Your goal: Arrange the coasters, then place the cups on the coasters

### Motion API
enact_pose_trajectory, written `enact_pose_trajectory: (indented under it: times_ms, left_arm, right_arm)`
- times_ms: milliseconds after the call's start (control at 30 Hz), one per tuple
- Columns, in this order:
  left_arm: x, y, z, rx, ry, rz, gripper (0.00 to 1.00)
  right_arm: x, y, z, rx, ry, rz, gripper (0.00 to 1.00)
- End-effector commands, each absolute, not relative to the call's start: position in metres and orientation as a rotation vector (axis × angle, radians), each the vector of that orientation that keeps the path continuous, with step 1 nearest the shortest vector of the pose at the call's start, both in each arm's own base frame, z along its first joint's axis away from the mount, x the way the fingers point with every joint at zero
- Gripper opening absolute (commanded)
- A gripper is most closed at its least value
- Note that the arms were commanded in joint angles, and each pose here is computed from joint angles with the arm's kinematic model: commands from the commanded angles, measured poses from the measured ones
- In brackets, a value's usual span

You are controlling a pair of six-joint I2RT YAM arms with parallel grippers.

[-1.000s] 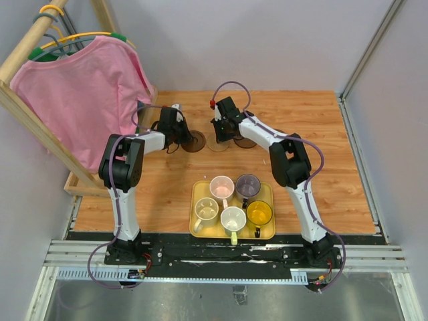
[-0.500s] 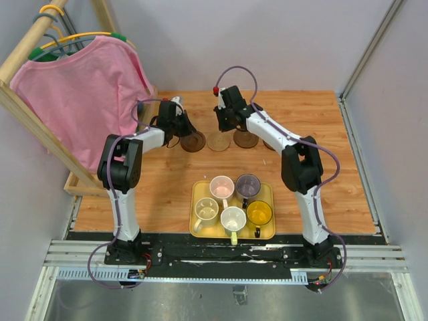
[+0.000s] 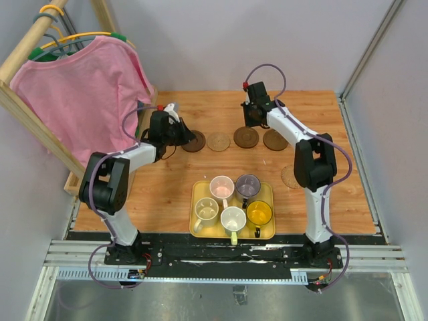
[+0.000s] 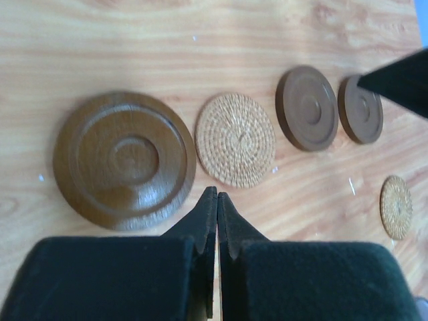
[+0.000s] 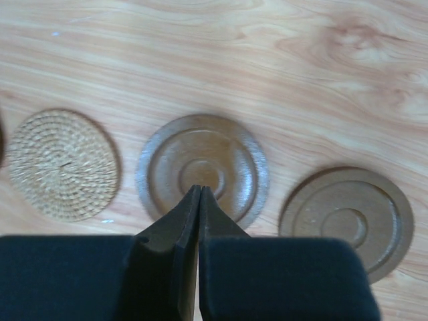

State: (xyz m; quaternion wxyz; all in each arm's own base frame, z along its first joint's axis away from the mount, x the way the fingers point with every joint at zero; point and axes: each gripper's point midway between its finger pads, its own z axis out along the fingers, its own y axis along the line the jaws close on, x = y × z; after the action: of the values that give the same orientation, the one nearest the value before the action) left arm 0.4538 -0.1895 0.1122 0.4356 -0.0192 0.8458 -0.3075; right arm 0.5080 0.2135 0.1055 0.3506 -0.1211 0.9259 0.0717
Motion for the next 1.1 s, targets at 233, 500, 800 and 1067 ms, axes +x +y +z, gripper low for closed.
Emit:
enact_pose_trajectory:
  times_ms: [233,500,800,1067]
  left_arm:
    - [0.407,-0.192,0.133,0.031,2.032,-0.704,0.01]
    - [0.379,-0.188,0.119,-0.002,2.06,-0.724,0.01]
    - [0.37,-0.189,0.103,-0.012,2.1,-0.738,0.01]
    - [0.369,-0.191,0.098,-0.013,2.116,-0.743,0.01]
  right_arm:
    - [0.511,0.192,0.07,-0.263,2.498,0.15,0.01]
    - [0.504,0.199,0.047,-0.265,2.552,0.203,0.01]
    - [0.491,0.21,0.031,-0.289,2.597,0.253,0.01]
    - [0.469,0.211,0.011,-0.309,2.657,0.246,0.01]
